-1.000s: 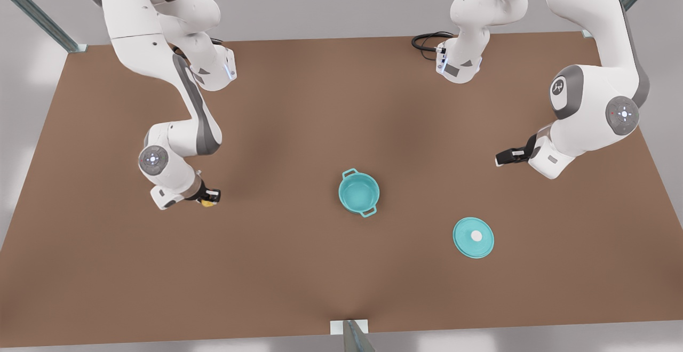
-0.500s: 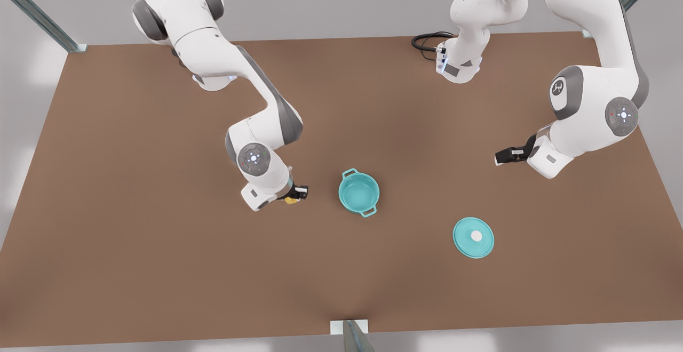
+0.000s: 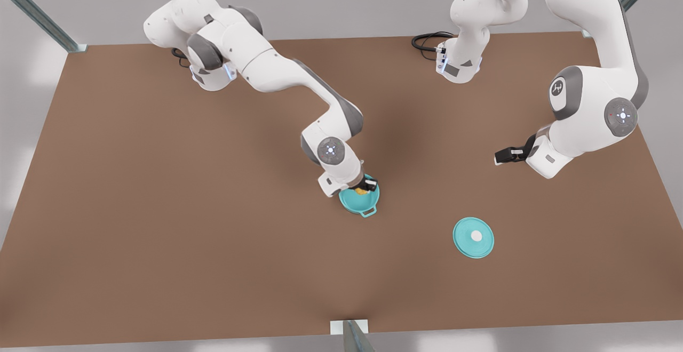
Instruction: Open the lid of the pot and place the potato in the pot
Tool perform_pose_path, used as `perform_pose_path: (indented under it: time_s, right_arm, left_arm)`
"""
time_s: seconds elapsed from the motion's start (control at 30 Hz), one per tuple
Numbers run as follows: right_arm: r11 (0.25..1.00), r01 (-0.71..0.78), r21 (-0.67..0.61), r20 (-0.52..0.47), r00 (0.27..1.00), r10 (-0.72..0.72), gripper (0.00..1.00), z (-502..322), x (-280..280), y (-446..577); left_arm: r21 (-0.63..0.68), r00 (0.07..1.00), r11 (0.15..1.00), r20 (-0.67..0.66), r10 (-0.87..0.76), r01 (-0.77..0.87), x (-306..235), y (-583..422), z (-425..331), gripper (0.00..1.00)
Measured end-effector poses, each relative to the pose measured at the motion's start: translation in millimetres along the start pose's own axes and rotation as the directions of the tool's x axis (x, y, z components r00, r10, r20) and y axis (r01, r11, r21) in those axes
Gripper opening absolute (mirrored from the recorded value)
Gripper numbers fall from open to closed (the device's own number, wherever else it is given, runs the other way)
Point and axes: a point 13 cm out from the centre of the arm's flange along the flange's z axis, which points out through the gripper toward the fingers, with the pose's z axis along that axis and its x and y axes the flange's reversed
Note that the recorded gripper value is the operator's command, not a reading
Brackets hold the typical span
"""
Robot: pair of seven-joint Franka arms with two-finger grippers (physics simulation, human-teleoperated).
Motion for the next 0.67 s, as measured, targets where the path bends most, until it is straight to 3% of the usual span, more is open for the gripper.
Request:
perform_pose_path:
  time_s: [0.2,0.23,0.27,0.43,0.5,0.6,0.67]
  right_arm:
    - [0.996,-0.084,-0.037,0.042,0.995,0.086,0.56,5.6,-16.9,4.2]
    - [0.995,-0.095,-0.042,0.044,0.994,0.097,0.82,5.5,-17.8,5.0]
    - [0.994,-0.104,-0.045,0.046,0.993,0.106,1.00,5.5,-18.3,5.5]
    - [0.989,-0.141,-0.054,0.064,0.987,0.145,1.00,-1.4,-25.5,5.8]
    - [0.982,-0.177,-0.066,0.123,0.975,0.184,1.00,-76.2,-73.3,-9.6]
    - [0.931,-0.365,-0.004,0.186,0.914,0.360,1.00,-234.1,-220.3,-179.9]
    - [0.869,-0.480,0.117,0.188,0.870,0.456,1.00,-286.8,-267.0,-346.0]
  left_arm:
    - [-0.002,1.000,1.000,0.016,0.006,-0.006,-4.2,-0.3,-5.1,1.00]
    - [-0.009,1.000,1.000,0.018,0.011,-0.011,-5.6,-0.5,-4.8,1.00]
    - [-0.015,1.000,1.000,0.019,0.017,-0.017,-6.2,-2.3,-4.1,1.00]
    - [-0.029,0.999,0.999,0.024,0.030,-0.030,-7.6,-4.0,-3.4,1.00]
    - [-0.031,0.999,0.999,0.025,0.030,-0.030,-8.1,-2.8,-3.6,1.00]
    - [-0.032,0.999,0.999,0.026,0.032,-0.031,-8.4,-2.3,-3.7,1.00]
    - [-0.033,0.999,0.999,0.027,0.033,-0.032,-8.5,-2.4,-3.7,1.00]
